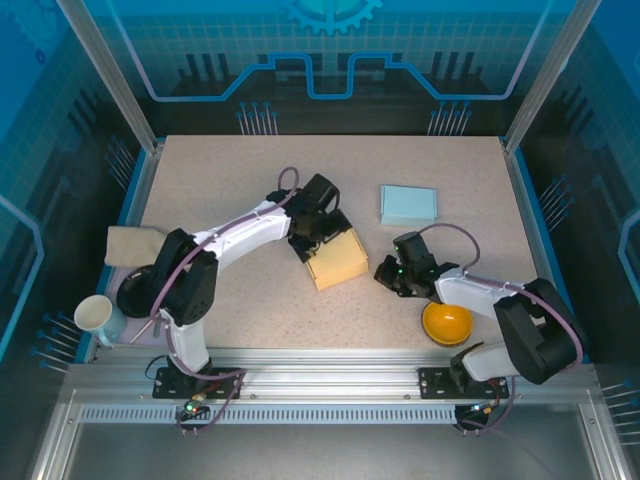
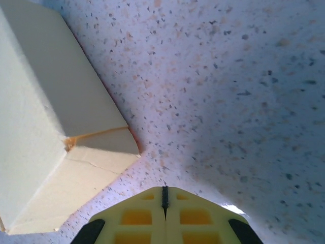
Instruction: Fold the paper box
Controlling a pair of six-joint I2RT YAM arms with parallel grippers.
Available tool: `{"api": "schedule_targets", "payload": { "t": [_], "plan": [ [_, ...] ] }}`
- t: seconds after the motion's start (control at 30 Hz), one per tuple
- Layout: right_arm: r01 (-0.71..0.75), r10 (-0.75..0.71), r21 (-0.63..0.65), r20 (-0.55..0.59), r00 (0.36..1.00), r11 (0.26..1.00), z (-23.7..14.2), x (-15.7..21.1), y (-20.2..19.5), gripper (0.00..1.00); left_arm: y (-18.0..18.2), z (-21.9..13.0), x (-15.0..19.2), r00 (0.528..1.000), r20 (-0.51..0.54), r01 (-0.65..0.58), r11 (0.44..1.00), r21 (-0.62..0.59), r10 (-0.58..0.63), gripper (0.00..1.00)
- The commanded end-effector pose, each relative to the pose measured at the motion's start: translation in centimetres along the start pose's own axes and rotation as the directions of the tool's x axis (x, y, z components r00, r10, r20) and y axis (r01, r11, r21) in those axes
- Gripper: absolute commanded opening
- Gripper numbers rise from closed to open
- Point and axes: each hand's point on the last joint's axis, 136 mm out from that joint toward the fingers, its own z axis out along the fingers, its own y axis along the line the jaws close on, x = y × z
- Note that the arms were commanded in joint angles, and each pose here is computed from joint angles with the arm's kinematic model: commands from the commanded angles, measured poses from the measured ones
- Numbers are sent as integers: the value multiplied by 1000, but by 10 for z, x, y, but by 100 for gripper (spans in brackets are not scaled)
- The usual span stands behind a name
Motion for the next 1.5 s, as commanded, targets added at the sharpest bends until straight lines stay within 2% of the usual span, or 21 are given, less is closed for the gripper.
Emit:
{"api": "schedule_targets", "payload": {
  "t": [0.0, 0.07, 0.23, 0.33, 0.43, 0.5, 0.6, 0.67, 0.73, 1.0, 1.27, 1.47],
  "plan": [
    [37, -37, 2, -5, 999, 999, -8, -5, 4, 2, -44, -29, -37, 953, 121, -293, 945, 145, 277, 98],
    [32, -32, -4, -14, 999, 999, -5, -5, 6, 2, -49, -23, -47, 918, 111, -395, 906, 152, 381, 96],
    [18, -19, -33, -30, 999, 999, 2, -7, 14, 2, -60, 8, -52, 773, 75, -632, 754, 181, 630, 88],
    [11, -12, -41, -35, 999, 999, 5, -7, 17, 2, -62, 24, -47, 705, 58, -700, 681, 216, 706, 85],
    [8, -10, -50, -39, 999, 999, 6, -8, 21, 2, -58, 37, -44, 665, 41, -734, 642, 223, 746, 84],
    [6, -9, -53, -41, 999, 999, 6, -9, 22, 2, -53, 46, -42, 659, 22, -735, 638, 229, 751, 82],
    [4, -7, -52, -42, 999, 999, 8, -10, 22, 2, -53, 52, -37, 659, 4, -728, 637, 254, 752, 74],
    [4, -6, -53, -43, 999, 999, 9, -10, 23, 2, -51, 54, -37, 663, 8, -726, 641, 250, 748, 63],
    [0, -2, -54, -47, 999, 999, 11, -9, 23, 2, -49, 56, -37, 664, 17, -727, 639, 250, 748, 56],
    [-16, 12, -59, -60, 998, 998, 19, -8, 24, 2, -26, 75, -32, 672, -47, -715, 663, 222, 739, 59],
    [-2, 1, -118, -11, 1000, 993, 26, -19, 35, 2, -25, 87, -11, 698, -99, -652, 687, 320, 709, 58],
    [28, -22, -173, 38, 999, 985, 30, -31, 48, 1, -14, 99, 21, 682, -158, -638, 686, 350, 714, 54]
  ]
}}
